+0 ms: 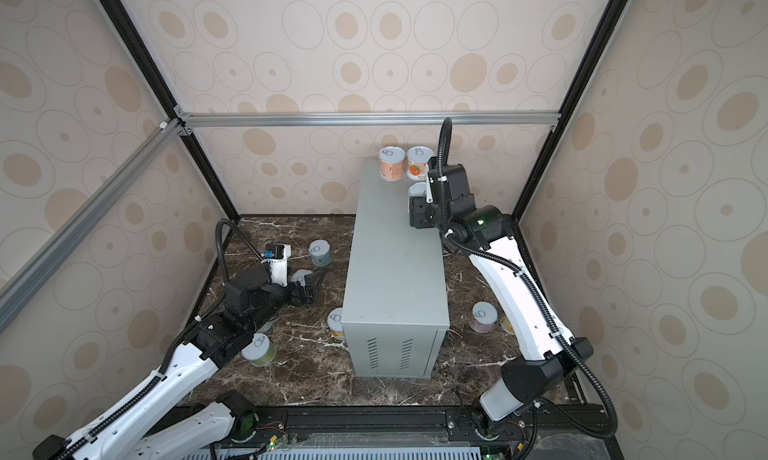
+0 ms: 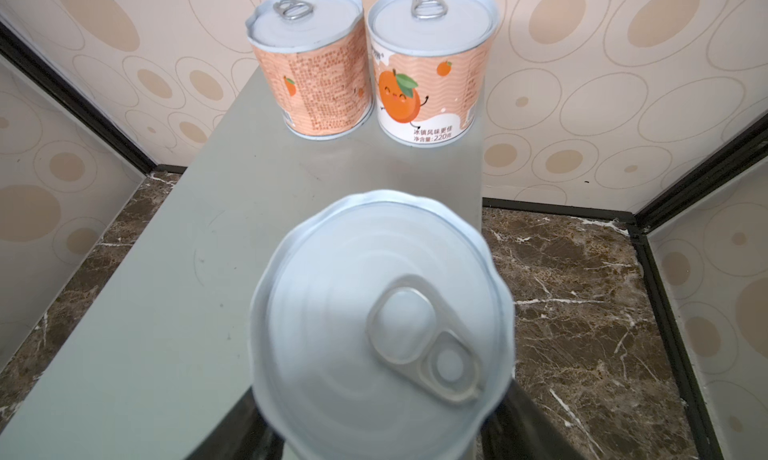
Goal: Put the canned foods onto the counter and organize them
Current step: 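Lower the pink can in front of the two orange cans, then open the right gripper and withdraw it from the pink can, then lower the left gripper onto the green-labelled floor can while the right gripper descends, then close the left gripper on the green-labelled can and lift it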
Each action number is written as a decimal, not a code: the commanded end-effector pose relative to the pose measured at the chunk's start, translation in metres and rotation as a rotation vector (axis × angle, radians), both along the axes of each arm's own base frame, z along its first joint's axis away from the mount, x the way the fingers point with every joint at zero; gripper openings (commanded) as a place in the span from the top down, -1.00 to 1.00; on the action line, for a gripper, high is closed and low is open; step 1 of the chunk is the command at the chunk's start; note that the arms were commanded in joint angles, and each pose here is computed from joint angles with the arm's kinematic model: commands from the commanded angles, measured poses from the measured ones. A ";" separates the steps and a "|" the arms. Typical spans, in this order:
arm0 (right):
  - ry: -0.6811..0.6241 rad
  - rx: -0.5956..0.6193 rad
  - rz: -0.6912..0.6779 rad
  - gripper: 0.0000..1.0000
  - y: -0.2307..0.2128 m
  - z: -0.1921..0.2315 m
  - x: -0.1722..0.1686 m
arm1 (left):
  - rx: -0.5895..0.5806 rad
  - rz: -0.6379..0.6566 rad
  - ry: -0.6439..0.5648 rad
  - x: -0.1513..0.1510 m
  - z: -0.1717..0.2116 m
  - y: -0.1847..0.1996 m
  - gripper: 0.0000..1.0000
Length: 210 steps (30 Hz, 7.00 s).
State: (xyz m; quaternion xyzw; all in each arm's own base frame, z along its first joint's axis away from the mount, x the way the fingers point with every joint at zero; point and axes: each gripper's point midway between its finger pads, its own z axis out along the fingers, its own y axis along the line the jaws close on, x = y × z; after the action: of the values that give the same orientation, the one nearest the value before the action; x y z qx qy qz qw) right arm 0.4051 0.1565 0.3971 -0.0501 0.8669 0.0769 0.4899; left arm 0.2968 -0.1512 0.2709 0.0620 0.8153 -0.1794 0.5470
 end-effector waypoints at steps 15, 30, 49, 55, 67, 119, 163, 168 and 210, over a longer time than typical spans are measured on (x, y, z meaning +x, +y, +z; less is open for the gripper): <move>0.120 -0.007 0.031 -0.30 0.004 -0.041 0.043 | -0.078 -0.042 -0.031 -0.003 0.012 -0.006 -0.98; 0.129 -0.030 0.027 -0.30 0.006 -0.042 0.065 | -0.115 -0.054 -0.016 0.002 0.008 -0.005 -0.98; 0.145 -0.031 0.005 -0.32 -0.002 -0.048 0.077 | -0.140 -0.061 -0.001 0.007 0.005 -0.003 -0.98; 0.147 -0.007 0.025 -0.47 0.002 -0.046 0.076 | -0.144 -0.063 0.001 0.007 0.005 -0.002 -0.98; 0.100 0.019 0.038 -0.91 -0.001 -0.017 0.058 | -0.101 -0.025 0.017 0.012 0.003 0.005 -0.98; -0.010 0.213 -0.285 -0.99 -0.121 -0.074 -0.159 | 0.166 0.248 0.248 0.028 -0.059 0.057 -0.98; 0.221 0.352 -0.238 -0.99 -0.083 -0.248 -0.108 | 0.273 0.444 0.465 0.112 -0.222 0.073 -0.96; 0.231 0.350 -0.238 -0.99 -0.083 -0.251 -0.108 | 0.285 0.440 0.472 0.121 -0.229 0.070 -0.92; 0.218 0.346 -0.242 -0.99 -0.089 -0.235 -0.125 | 0.106 0.275 0.276 0.081 -0.098 0.051 -0.28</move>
State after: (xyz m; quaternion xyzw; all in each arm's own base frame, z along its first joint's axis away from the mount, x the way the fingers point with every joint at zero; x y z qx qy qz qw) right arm 0.2860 0.0653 0.1554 0.1502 0.8888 0.1627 0.4012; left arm 0.3818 -0.0965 0.1453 -0.0598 0.9053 -0.0498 0.4176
